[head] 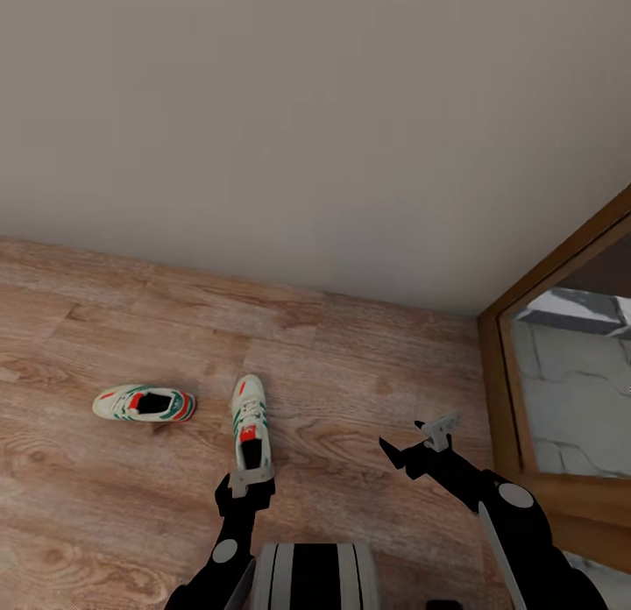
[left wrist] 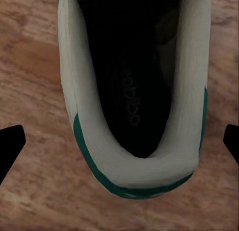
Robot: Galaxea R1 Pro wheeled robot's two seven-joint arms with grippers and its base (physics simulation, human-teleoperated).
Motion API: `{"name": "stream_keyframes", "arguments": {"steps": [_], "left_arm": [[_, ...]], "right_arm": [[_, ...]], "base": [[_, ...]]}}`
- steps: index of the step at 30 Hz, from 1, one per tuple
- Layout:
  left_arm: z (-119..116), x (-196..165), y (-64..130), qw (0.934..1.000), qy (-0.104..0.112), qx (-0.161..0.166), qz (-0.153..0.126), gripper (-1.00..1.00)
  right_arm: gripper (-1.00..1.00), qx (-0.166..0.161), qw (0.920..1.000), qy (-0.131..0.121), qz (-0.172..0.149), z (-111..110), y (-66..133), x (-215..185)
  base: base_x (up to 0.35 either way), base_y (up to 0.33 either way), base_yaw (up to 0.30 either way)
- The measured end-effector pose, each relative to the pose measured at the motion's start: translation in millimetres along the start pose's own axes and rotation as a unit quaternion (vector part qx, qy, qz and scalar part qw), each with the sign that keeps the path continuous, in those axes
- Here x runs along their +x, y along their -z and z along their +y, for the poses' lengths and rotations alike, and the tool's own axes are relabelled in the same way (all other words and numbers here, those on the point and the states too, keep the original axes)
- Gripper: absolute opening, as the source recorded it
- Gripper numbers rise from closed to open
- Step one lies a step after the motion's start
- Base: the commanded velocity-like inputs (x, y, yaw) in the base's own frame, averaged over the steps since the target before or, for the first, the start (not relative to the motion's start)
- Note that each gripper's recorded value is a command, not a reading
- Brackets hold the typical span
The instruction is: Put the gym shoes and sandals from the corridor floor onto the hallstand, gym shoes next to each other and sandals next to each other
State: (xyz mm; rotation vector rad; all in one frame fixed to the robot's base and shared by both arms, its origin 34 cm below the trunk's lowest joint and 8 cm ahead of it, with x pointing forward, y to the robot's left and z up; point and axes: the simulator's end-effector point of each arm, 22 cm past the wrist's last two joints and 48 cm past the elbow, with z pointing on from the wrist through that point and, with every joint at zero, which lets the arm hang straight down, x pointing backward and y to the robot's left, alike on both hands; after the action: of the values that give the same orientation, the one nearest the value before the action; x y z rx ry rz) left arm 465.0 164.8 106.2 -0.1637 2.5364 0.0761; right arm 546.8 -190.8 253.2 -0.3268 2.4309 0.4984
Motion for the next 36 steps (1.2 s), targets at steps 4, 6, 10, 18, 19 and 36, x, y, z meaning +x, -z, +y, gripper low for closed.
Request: {"name": "stream_keyframes", "arguments": {"steps": [4,6,10,18,19,36], "left_arm": [[1,7,-1.4,1.0000,0.000,-0.001,0.007,1.00],[1,8,-1.5,1.0000,0.000,-0.001,0.008,1.00],[1,9,-1.6,1.0000,-0.001,-0.001,0.009,1.00],[2,15,-2.3,0.9999,-0.001,-0.002,0.014,1.00],[2,18,-2.6,0.9999,-0.001,-0.002,0.016,1.00],[3,25,-3.0,0.9997,-0.002,-0.003,0.023,1.00]], "right_arm": [[1.00,-0.001,1.0000,-0.003,0.006,-1,-2.9,7],[1.00,-0.001,1.0000,-0.003,0.007,-1,-3.1,7],[1.00,-0.001,1.0000,-0.003,0.007,-1,-3.4,8],[1.00,-0.001,0.9999,-0.005,0.011,-1,-5.1,12],[1.00,-0.001,0.9999,-0.006,0.013,-1,-6.0,14],[1.00,-0.002,0.9998,-0.007,0.016,-2,-7.7,18]], "base": [[0.000,0.000,0.000],[0.000,0.000,0.000],[0.000,0.000,0.000],[0.000,0.000,0.000],[0.000,0.000,0.000],[0.000,0.000,0.000]]}}
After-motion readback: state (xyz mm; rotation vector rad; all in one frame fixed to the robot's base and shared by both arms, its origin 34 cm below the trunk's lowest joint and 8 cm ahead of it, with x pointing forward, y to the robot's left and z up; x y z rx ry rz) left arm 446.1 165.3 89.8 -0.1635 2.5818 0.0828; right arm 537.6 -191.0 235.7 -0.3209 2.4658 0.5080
